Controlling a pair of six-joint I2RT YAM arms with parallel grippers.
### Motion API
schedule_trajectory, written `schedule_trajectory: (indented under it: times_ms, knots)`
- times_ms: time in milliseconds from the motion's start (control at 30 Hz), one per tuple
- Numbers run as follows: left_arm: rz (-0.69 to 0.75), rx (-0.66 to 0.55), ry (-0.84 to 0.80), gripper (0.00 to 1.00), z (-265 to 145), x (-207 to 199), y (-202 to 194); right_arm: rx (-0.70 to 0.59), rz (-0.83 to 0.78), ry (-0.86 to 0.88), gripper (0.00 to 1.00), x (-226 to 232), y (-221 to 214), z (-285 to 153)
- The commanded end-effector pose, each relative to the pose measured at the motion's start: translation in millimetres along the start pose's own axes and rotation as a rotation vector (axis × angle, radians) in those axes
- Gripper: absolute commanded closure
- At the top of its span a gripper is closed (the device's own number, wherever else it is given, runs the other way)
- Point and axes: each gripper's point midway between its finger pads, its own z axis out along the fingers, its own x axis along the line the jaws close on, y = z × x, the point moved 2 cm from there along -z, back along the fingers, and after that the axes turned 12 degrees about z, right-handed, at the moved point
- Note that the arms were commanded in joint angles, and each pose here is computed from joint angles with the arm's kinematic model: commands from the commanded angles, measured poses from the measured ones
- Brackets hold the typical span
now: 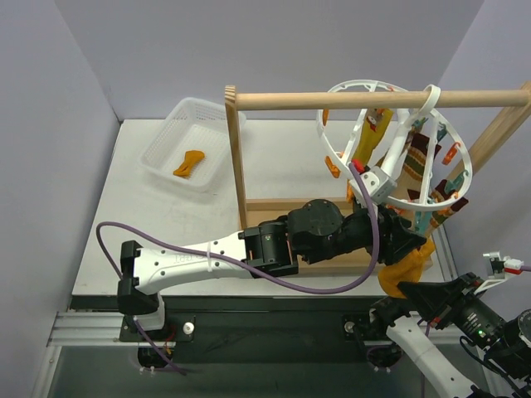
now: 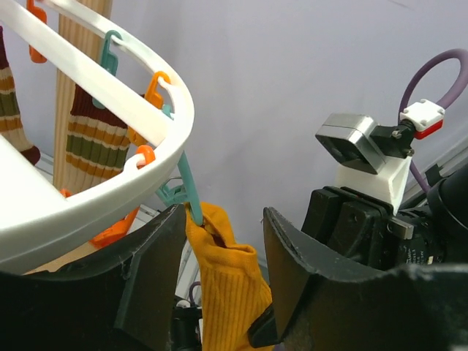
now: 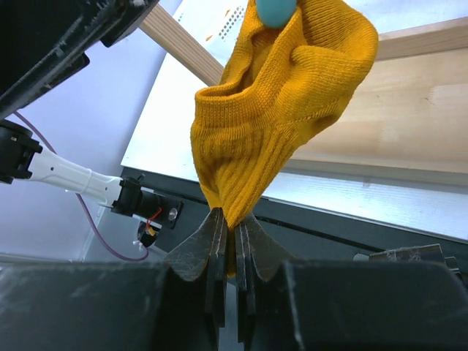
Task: Remove the socks clipped to the hanger
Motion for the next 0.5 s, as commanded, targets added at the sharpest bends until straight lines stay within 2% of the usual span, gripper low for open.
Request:
schedule_trajectory:
  times_ms: [0, 200, 267, 300, 367, 467]
  knots:
    - [-0.023, -0.083, 0.015, 0.42, -5, 0, 12, -0.009, -0.01, 0.014, 1.0, 4, 5, 2]
    - [-0.012, -0.114, 0.071, 0.39, -5, 11, 6, 0.014, -0.012, 0.006, 1.0, 3, 2, 6]
    - [-0.019, -0.131, 0.087, 0.34, -6, 15, 3, 0.04, -0.015, 0.005, 1.0, 2, -2, 10]
    - [-0.032, -0.176, 0.084, 0.32, -7, 14, 11, 0.05, -0.016, 0.008, 1.0, 2, -4, 11]
    - [-0.028, -0.186, 0.09, 0.27, -7, 18, 2, 0.086, -0.022, 0.019, 1.0, 3, -9, 14]
    - [-0.05, -0.22, 0.054, 0.27, -9, 15, 1, 0.114, -0.03, 0.02, 1.0, 3, -13, 19]
